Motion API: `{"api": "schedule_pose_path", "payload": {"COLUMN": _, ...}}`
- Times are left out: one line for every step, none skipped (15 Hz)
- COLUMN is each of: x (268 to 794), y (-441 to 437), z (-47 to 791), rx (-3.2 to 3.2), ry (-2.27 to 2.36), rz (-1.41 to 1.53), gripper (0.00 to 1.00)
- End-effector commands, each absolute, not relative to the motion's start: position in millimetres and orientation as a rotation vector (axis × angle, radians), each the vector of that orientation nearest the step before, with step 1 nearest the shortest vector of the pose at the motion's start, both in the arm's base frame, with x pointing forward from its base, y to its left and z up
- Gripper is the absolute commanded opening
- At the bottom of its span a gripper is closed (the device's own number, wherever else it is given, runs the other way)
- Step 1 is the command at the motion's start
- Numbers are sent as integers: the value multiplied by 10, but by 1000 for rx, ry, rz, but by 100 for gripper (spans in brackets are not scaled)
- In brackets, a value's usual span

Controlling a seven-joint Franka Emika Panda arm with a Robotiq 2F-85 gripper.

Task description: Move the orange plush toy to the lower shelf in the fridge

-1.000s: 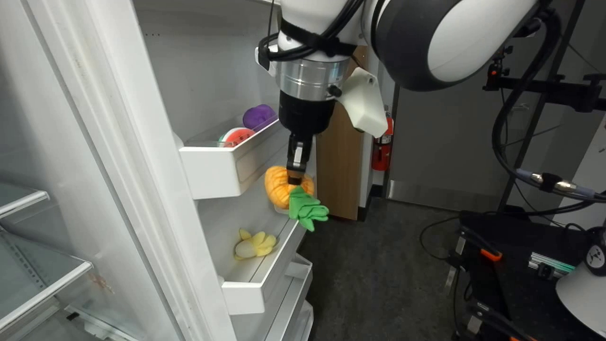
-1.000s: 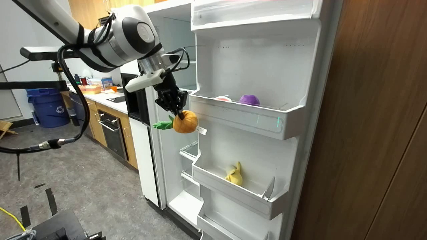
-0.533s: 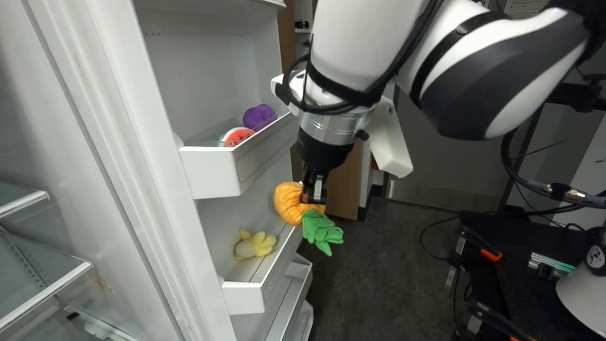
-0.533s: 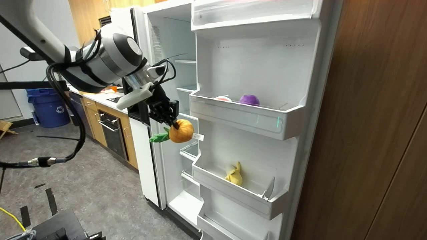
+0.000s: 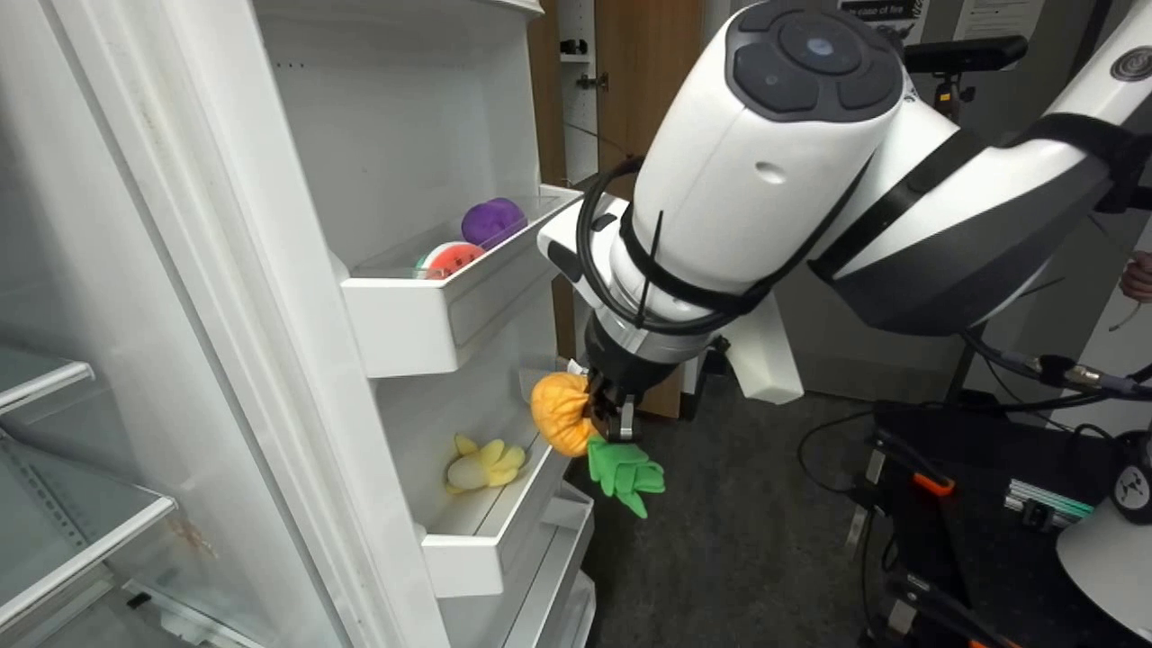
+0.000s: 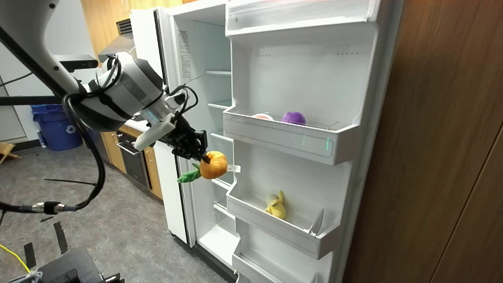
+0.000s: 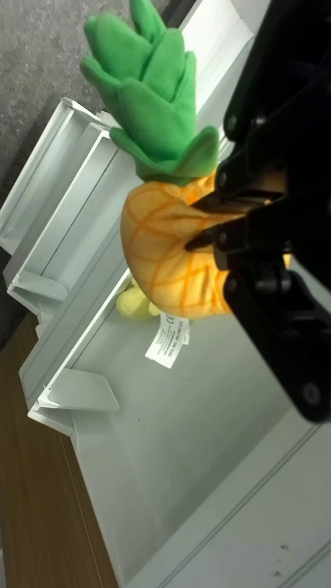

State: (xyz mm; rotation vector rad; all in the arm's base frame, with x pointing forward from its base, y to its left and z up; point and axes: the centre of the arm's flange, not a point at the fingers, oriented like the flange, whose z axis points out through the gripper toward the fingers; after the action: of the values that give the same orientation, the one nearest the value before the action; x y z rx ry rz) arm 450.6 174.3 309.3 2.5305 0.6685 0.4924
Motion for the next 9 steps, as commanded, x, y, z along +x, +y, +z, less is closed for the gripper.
{"api": "schedule_pose_path", "payload": {"x": 4636, "y": 1647, "z": 2951, "rx": 2581, "ry": 656, "rz": 503, "gripper": 3}}
{"api": "schedule_pose_path", "payload": {"x": 4679, "y": 1605, "z": 2919, "rx": 2591, "ry": 643, "rz": 500, "gripper": 3}}
{"api": "schedule_pose_path", "payload": {"x": 4737, "y": 1546, "z": 2891, "rx": 2592, "ry": 629, "rz": 499, "gripper": 3}}
{"api": "schedule_pose_path", "payload": {"x": 4785, "y": 1488, "z": 2873, "rx": 2598, "ry": 613, "rz": 494, "gripper": 3}}
{"api": "schedule_pose_path", "payload": {"x": 4827, "y": 1440, "z": 2870, "rx": 2604, "ry": 599, "rz": 494, "gripper": 3}}
{"api": "schedule_pose_path", "payload": {"x": 4866, "y": 1391, "z": 2857, "rx": 2605, "ry": 589, "rz": 491, "gripper": 3}}
{"api": "schedule_pose_path", "payload": {"x": 4896, "y": 1345, "z": 2850, "rx": 2607, "ry": 577, "rz": 484, "gripper": 3}}
{"api": "schedule_pose_path", "payload": {"x": 4912, "y": 1297, "z": 2847, "rx": 2610, "ry": 567, "rz": 475, "gripper": 3}}
{"api": "schedule_pose_path", "payload": {"x": 4805, "y": 1368, "z": 2867, "rx": 2601, "ry": 576, "rz": 454, "gripper": 11}}
